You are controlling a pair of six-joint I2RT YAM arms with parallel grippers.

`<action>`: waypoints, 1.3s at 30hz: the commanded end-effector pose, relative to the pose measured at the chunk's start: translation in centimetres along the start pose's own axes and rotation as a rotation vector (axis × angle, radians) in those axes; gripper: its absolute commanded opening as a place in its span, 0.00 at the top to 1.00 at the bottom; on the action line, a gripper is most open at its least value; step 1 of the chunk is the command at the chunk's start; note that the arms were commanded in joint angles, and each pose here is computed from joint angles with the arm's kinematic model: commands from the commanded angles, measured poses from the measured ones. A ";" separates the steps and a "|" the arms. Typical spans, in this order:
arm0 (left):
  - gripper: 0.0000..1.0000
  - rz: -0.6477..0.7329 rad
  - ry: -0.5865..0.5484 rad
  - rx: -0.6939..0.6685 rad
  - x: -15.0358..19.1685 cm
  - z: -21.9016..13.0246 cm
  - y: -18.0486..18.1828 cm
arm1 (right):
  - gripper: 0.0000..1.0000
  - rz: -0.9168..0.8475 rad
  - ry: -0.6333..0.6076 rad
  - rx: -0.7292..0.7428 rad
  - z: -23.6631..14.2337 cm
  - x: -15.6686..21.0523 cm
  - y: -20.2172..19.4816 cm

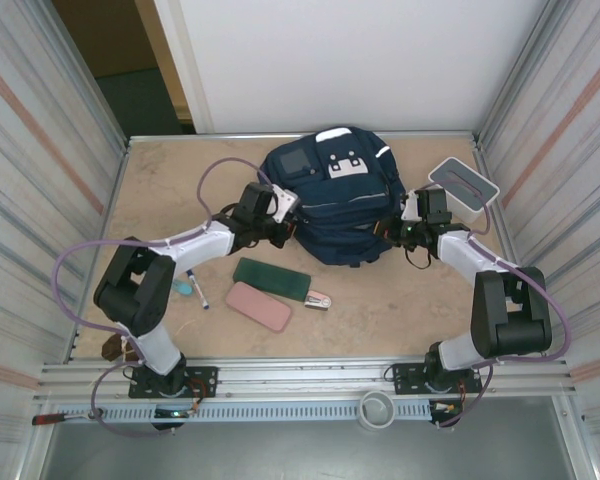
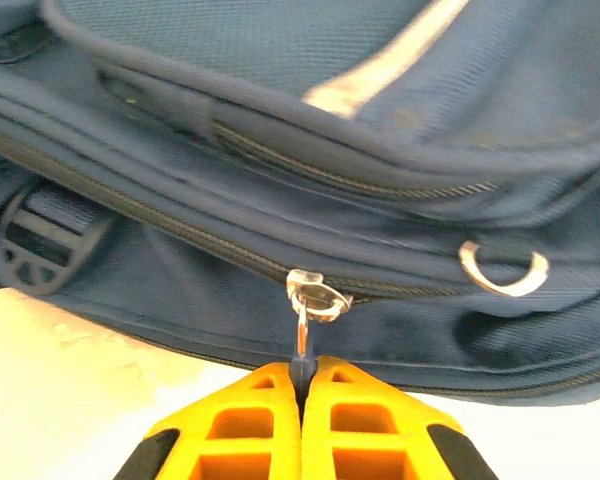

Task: Pack books, pencil case, and school supplies into a backpack

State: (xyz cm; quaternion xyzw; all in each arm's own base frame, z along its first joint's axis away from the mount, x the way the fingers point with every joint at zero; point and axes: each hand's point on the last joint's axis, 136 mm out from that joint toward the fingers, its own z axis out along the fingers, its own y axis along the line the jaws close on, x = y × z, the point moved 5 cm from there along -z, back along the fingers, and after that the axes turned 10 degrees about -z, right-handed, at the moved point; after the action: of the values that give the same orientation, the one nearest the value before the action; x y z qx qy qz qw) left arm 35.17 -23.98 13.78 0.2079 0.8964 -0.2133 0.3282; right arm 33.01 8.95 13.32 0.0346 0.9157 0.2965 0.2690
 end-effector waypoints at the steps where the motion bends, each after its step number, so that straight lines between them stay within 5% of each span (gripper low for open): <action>1: 1.00 -0.049 -0.051 -0.145 -1.6 -1.6 3.9 | 1.00 -0.047 -0.014 0.027 -0.8 -0.7 -0.5; 15: 0.97 -0.193 -0.027 -0.273 -4.1 2.5 9.1 | 1.00 -0.092 0.087 -0.007 1.0 1.1 -0.3; 26: 0.57 -0.215 -0.134 -0.256 -3.9 -2.4 8.1 | 0.96 -0.085 0.082 -0.060 2.1 1.4 1.7; 31: 0.39 -0.126 -0.232 -0.129 -4.6 -5.7 4.2 | 0.71 -0.152 0.079 -0.050 1.7 1.5 3.4; 37: 0.29 -0.073 -0.203 -0.150 -3.9 -6.4 2.6 | 0.36 -0.371 0.012 0.274 -2.7 1.1 2.6; 39: 0.28 -0.088 -0.196 -0.120 -3.6 -6.4 2.3 | 0.32 -0.477 0.002 0.305 -3.2 1.6 3.8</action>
State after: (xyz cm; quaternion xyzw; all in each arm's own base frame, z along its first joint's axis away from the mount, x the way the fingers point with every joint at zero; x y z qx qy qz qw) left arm 36.24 -20.20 20.77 0.1281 0.8725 -0.1919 0.4308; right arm 30.59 11.24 15.01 -0.0860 0.9347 0.1777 0.2957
